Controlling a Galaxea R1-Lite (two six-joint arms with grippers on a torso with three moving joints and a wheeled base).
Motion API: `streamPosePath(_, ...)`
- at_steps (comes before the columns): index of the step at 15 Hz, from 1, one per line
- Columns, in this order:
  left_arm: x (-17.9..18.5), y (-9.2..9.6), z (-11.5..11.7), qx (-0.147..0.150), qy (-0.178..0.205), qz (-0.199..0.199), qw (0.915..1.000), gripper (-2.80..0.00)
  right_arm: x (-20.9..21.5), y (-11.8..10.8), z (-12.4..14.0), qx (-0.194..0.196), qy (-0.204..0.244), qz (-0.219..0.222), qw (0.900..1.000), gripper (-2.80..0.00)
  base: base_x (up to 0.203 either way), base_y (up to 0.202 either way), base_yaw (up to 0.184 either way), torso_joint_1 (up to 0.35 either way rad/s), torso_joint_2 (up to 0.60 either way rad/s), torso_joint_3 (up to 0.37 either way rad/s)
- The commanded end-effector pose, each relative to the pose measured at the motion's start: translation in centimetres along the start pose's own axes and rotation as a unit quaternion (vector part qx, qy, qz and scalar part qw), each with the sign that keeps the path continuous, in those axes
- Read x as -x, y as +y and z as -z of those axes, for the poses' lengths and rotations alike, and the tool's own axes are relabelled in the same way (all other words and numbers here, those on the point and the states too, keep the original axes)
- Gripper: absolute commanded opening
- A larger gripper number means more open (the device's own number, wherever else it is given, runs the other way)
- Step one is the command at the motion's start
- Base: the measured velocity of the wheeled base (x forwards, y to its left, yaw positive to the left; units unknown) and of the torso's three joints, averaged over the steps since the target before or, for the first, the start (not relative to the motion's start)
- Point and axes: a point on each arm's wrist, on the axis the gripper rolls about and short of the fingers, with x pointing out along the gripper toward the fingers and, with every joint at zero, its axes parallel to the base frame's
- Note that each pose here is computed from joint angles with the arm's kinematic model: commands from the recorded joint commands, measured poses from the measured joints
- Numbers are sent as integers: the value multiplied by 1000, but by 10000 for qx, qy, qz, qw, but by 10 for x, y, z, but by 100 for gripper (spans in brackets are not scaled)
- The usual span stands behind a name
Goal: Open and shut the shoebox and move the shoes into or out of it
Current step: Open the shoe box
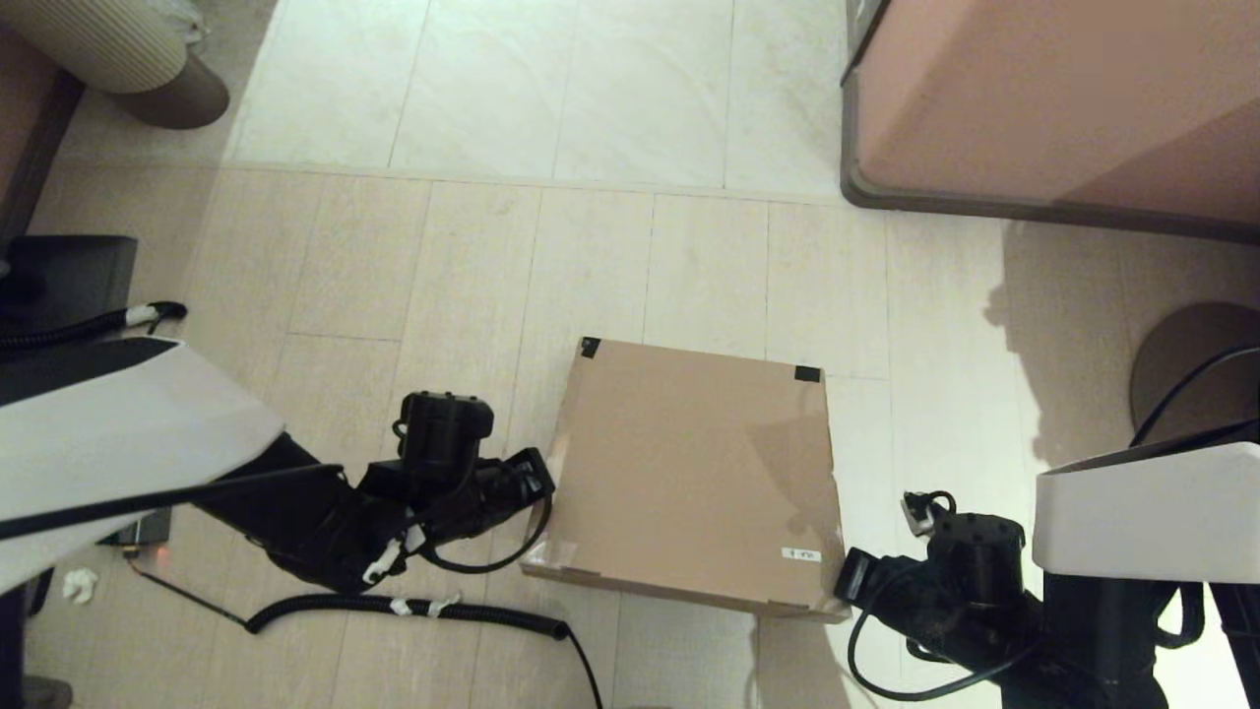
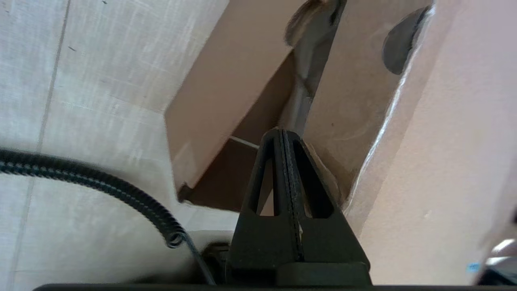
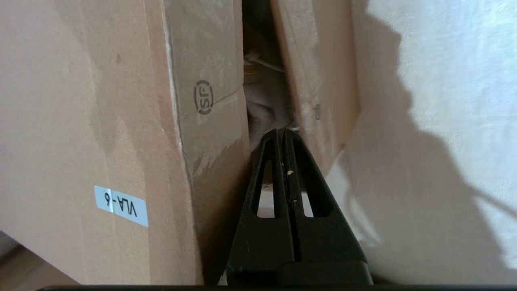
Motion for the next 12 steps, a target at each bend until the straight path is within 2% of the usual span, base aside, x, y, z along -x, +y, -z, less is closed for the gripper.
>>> streamPosePath(1,7,-5,-6,88,-103,112,9998,-280,5,6,-6,-168,-74,-174,9997,-280,0,0,0,0,0,0)
streamPosePath(4,12,-9,-10,366,-117,247,9990,-280,11,11,-9,-568,-33,-335,9978,-280,0,0,0,0,0,0)
streamPosePath(7,16,-11,-13,514,-136,309,9981,-280,16,8,-9,-765,49,-330,9965,-280,0,0,0,0,0,0)
streamPosePath(10,20,-15,-16,723,-107,449,9963,-280,29,11,-19,-1260,69,-562,9904,-280,0,0,0,0,0,0)
streamPosePath(12,21,-15,-17,777,-101,476,9958,-280,42,8,-24,-1436,225,-727,9867,-280,0,0,0,0,0,0)
